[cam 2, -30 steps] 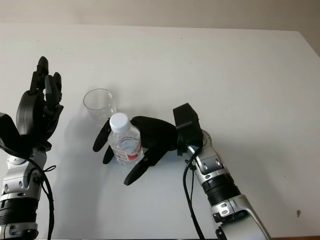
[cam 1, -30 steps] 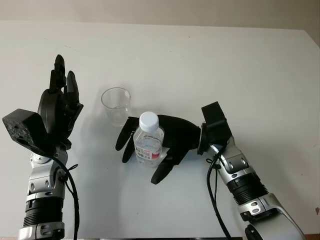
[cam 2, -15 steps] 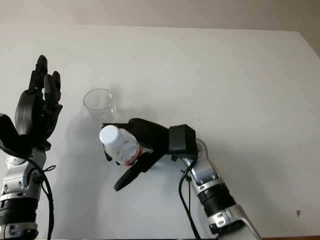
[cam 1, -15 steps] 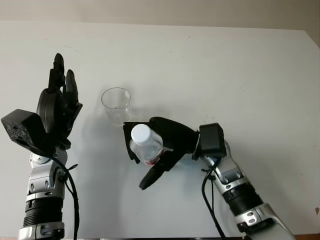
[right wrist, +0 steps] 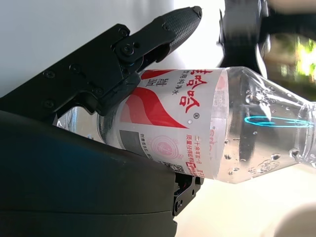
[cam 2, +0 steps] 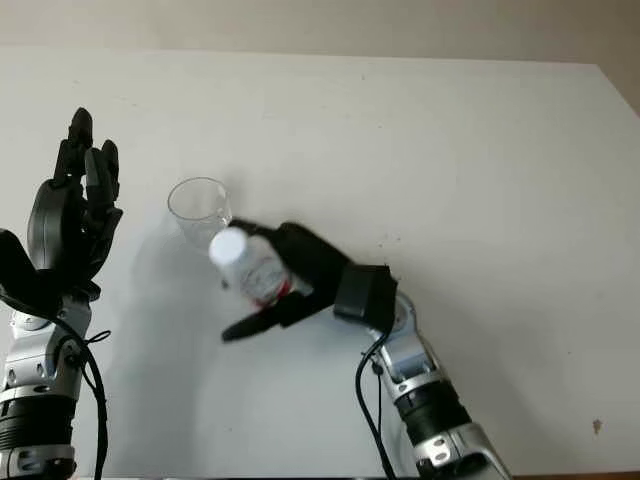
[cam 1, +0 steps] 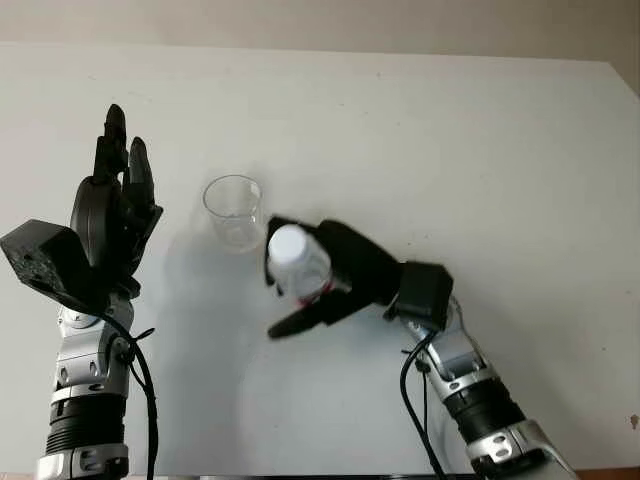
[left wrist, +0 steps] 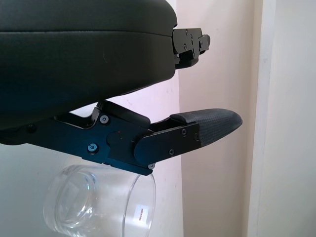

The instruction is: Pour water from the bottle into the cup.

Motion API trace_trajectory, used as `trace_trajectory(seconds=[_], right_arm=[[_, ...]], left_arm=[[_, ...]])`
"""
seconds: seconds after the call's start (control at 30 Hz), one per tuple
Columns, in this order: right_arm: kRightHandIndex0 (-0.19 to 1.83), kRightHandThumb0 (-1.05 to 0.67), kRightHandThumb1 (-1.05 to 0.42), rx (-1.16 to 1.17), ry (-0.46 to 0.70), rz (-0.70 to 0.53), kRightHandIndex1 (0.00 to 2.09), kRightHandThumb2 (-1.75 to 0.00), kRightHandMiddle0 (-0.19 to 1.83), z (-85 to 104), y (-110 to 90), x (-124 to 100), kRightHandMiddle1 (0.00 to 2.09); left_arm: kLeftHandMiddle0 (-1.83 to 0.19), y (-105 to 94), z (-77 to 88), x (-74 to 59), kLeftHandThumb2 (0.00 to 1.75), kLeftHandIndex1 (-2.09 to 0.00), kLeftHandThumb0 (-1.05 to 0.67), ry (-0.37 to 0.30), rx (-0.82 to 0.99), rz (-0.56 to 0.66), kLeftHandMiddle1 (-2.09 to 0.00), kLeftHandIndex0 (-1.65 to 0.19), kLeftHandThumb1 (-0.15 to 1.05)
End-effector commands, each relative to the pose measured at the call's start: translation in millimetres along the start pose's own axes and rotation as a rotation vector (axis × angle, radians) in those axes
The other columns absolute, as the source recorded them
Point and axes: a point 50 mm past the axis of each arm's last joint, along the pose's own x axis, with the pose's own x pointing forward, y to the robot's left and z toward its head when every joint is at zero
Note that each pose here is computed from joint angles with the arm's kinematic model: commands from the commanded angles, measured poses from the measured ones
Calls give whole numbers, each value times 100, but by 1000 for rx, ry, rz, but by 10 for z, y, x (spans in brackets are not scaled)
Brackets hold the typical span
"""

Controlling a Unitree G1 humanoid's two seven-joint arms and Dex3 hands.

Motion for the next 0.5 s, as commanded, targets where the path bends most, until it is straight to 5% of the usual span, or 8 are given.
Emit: trace_trajectory(seconds=[0.0,0.27,0.47], right_arm=[[183,-15,-105,-29,-71,-78,209,-28,183,218,-221,149,209],[183,-7,-89,-172,-133,-312,209,-62,183,584,-834,385,209],[139,-12,-99,-317,-83,-413,209,-35,142,733,-1040,550,209]], left_arm=[[7,21,23,8,63,-6,-72,-12,-3,2,-5,10,105],[7,24,7,4,63,-6,-71,-7,-6,11,-5,10,105],[8,29,-3,4,63,-6,-71,-5,-3,13,-5,11,105]])
